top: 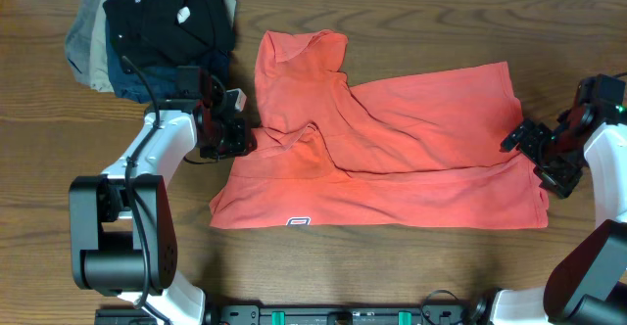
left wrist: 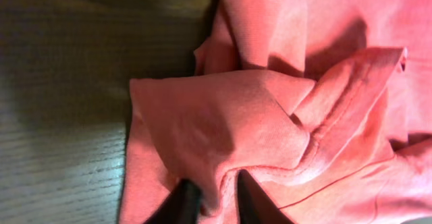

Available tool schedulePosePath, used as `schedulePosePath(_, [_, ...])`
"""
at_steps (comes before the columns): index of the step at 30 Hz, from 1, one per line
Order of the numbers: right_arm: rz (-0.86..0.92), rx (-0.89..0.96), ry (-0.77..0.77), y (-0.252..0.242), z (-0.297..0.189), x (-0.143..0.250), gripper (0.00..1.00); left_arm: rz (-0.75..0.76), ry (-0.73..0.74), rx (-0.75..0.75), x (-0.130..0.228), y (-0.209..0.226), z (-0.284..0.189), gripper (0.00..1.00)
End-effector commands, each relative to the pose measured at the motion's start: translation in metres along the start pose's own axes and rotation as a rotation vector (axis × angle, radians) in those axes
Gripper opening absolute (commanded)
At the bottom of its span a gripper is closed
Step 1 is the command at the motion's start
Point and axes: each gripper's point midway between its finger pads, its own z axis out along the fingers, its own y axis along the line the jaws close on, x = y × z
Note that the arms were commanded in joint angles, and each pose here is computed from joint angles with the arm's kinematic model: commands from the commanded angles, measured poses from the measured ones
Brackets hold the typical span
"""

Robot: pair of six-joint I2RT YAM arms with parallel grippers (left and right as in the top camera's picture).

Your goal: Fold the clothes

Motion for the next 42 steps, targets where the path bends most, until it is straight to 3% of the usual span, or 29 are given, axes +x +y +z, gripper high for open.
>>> schedulePosePath(1, [-0.024,0.005,0.005,0.001,0.002,0.003,0.98,0.023,-0.003,0.021,-0.003,-0.003,0.001,0.06])
schedulePosePath(19, [-0.024,0.006,0.006,0.001,0.002,0.003,0.98,0.007,-0.238,0.15,-0.064,-0.037,-0.005,0.06])
schedulePosePath(20, [-0.024,0.006,0.007,0.001,0.002,0.003,0.99,0.016,-0.251,0.156,-0.067,-0.04,-0.005,0.11])
schedulePosePath(21, [-0.024,0.006,0.007,0.001,0.002,0.003,0.98,0.022,-0.262,0.16,-0.07,-0.043,-0.005,0.25])
schedulePosePath(22, [-0.024,0.006,0.007,0.001,0.002,0.003,0.99,0.022,-0.272,0.157,-0.072,-0.045,-0.005,0.47])
schedulePosePath(23, [-0.024,0.006,0.007,0.001,0.002,0.003,0.98,0.022,-0.28,0.156,-0.074,-0.046,-0.005,0.5])
schedulePosePath(31, [-0.023,0.011,0.019,0.0,0.002,0.006,0.98,-0.023,-0.328,0.182,-0.085,-0.055,-0.021,0.55])
schedulePosePath(42, [-0.033,0.017,0.036,-0.001,0.002,0.01,0.99,0.072,-0.5,0.217,-0.089,-0.094,-0.106,0.63])
